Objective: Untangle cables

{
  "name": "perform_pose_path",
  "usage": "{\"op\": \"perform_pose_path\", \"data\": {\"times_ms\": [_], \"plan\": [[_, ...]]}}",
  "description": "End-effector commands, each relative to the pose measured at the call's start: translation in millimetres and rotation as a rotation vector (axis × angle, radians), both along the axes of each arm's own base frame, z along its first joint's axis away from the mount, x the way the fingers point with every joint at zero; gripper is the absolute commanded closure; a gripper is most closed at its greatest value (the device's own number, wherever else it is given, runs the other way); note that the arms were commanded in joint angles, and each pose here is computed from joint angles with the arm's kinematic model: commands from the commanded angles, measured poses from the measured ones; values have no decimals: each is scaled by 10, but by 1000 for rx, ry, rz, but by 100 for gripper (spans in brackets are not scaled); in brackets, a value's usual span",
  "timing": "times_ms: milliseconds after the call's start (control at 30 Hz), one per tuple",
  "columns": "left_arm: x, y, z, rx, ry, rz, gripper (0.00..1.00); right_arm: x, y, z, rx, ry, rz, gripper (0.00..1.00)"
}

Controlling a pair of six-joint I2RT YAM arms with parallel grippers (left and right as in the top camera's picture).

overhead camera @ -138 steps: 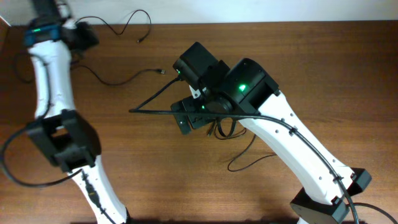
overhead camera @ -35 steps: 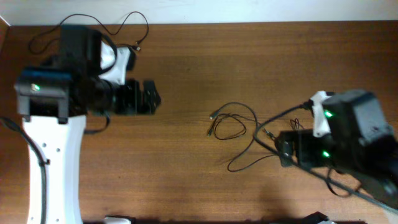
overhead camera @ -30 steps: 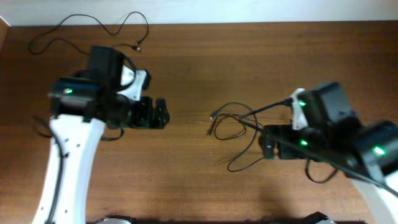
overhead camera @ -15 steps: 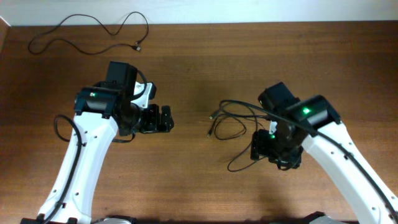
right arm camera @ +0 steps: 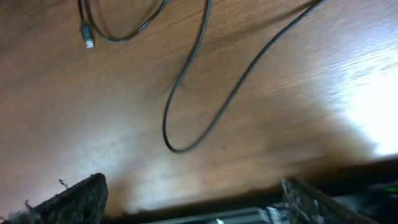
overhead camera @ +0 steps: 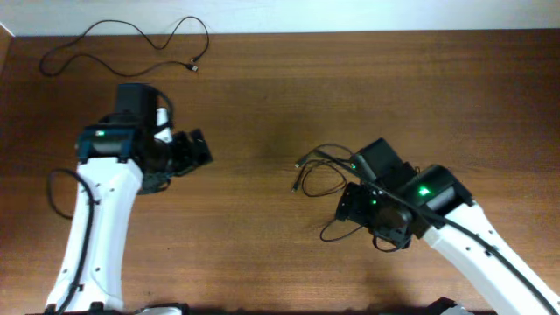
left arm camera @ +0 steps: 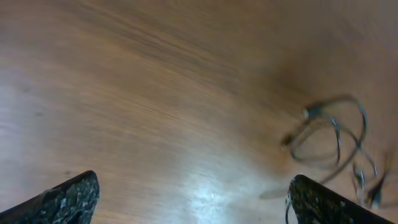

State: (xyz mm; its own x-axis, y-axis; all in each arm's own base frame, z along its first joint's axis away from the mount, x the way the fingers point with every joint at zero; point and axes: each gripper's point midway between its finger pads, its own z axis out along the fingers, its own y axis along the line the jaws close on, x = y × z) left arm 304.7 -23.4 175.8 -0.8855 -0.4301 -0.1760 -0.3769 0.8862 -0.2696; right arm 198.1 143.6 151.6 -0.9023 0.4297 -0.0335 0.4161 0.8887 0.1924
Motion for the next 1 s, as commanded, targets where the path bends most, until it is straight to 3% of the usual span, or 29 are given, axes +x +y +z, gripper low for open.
{"op": "perform_pose_path", "data": {"times_ms": [0,100,233,533,567,600,667,700,800,967], "plan": [[-54,303,-15,13,25,140,1,-56,156,-243,67,78,-62,20],[-89,347,-24,13,40,156,1,-65,197,-438,74,110,-73,29],[-123,348,-33,15,54,157,1,-125,146,-734,31,188,-190,30],[-124,348,-33,15,55,156,1,-87,171,-1040,-16,246,-198,38],[-124,348,-33,15,55,157,1,-95,166,-1078,-26,259,-199,46],[-124,348,-33,15,55,157,1,-100,163,-1101,-32,266,-199,64],[-124,348,-33,15,55,157,1,-109,160,-1122,-38,275,-199,90],[-125,348,-33,15,55,156,1,-112,168,-1118,-33,277,-195,96],[-124,348,-33,15,55,156,1,-66,243,-992,12,252,-144,96],[-125,348,-33,15,55,156,1,199,417,-55,103,83,28,96]]}}
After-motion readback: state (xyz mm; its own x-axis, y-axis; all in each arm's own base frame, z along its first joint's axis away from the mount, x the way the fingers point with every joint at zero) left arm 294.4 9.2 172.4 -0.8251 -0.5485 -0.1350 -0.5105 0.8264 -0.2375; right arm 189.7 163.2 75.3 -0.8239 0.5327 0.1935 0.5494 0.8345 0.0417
